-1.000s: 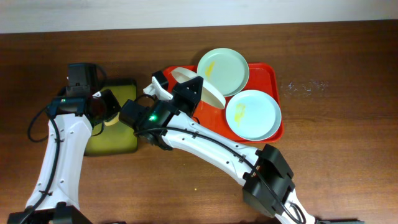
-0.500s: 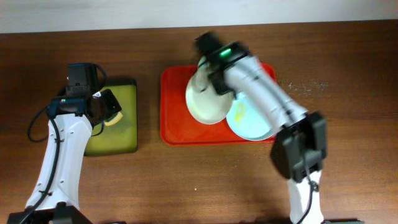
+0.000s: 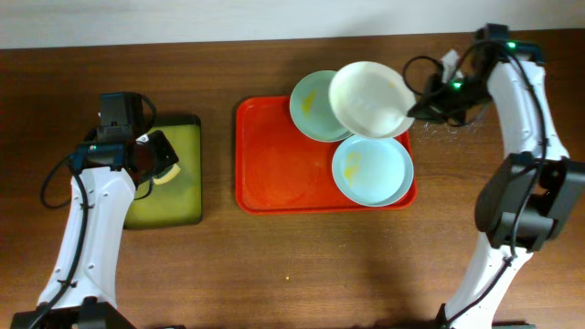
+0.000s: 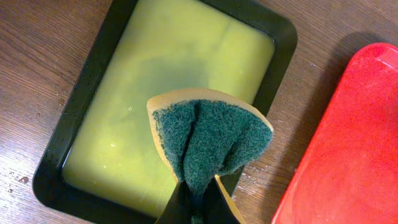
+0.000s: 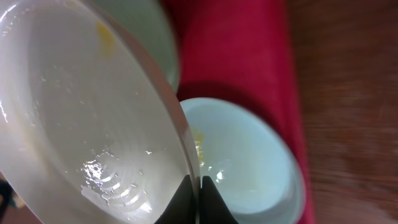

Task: Clean dirty plates on tray and stack at the side
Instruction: 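Place the white plate on the table right of the tray, release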

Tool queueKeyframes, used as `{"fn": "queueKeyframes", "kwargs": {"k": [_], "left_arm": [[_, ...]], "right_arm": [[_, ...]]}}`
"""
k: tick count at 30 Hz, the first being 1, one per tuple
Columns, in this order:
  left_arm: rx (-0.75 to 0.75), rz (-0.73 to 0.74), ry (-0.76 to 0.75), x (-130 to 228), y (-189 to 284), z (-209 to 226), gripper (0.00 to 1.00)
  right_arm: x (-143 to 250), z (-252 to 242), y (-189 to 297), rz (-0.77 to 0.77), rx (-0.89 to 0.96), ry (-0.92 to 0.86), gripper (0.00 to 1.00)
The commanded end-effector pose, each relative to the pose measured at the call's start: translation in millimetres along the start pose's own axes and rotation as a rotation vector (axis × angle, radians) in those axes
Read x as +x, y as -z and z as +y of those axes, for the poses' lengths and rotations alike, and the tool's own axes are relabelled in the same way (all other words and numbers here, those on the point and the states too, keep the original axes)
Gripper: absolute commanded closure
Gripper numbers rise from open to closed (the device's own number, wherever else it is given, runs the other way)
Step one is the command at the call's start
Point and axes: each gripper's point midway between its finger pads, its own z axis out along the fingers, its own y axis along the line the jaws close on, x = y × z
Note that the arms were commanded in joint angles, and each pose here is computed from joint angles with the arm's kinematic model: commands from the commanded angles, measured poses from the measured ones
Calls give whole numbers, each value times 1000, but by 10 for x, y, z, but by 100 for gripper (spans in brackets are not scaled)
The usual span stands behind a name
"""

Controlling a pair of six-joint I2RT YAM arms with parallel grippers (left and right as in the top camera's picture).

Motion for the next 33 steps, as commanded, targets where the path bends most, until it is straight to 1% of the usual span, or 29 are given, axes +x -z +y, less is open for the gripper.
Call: {"fn": "queueKeyframes", "kwargs": {"k": [1,4,9,12,15,18,28,29,31,32,33], "left_arm": [[8,5,13,2,-11,-6,100],[8,4,13,0,-11,-6,100],[8,4,13,0,-11,-7,100],[8,4,12,0,-11,-7,100],[11,-2,13,-15,-11,-14,100],[11,-2,13,-14,-11,-13,100],[11,-1,13,-14,-11,-14,100],[11,-2,13,-15,-11,-14,100],[11,-2,13,-15,-11,-14,100],[11,-2,13,-16,-11,-14,100],[11,-3,13,-16,-11,-14,100]], "right_arm": [[-94,-374,347,-69,-31,-91,96],[-102,-714,477,-94,-28,-131,96],[-134,-1090,543,-137,0,-158,96],[-129,-1446,484,-151,154,-205,96],[-106,-1619,373,-154,210,-221,96],[-120,-1950,418,-198,371,-312,96],[-332,-2018,504,-290,375,-287,95],[-332,-2016,502,-291,374,-294,87],[-304,-2012,494,-281,372,-306,50],[-271,-1991,480,-266,362,-311,36],[-235,-1961,469,-251,347,-316,29]]}}
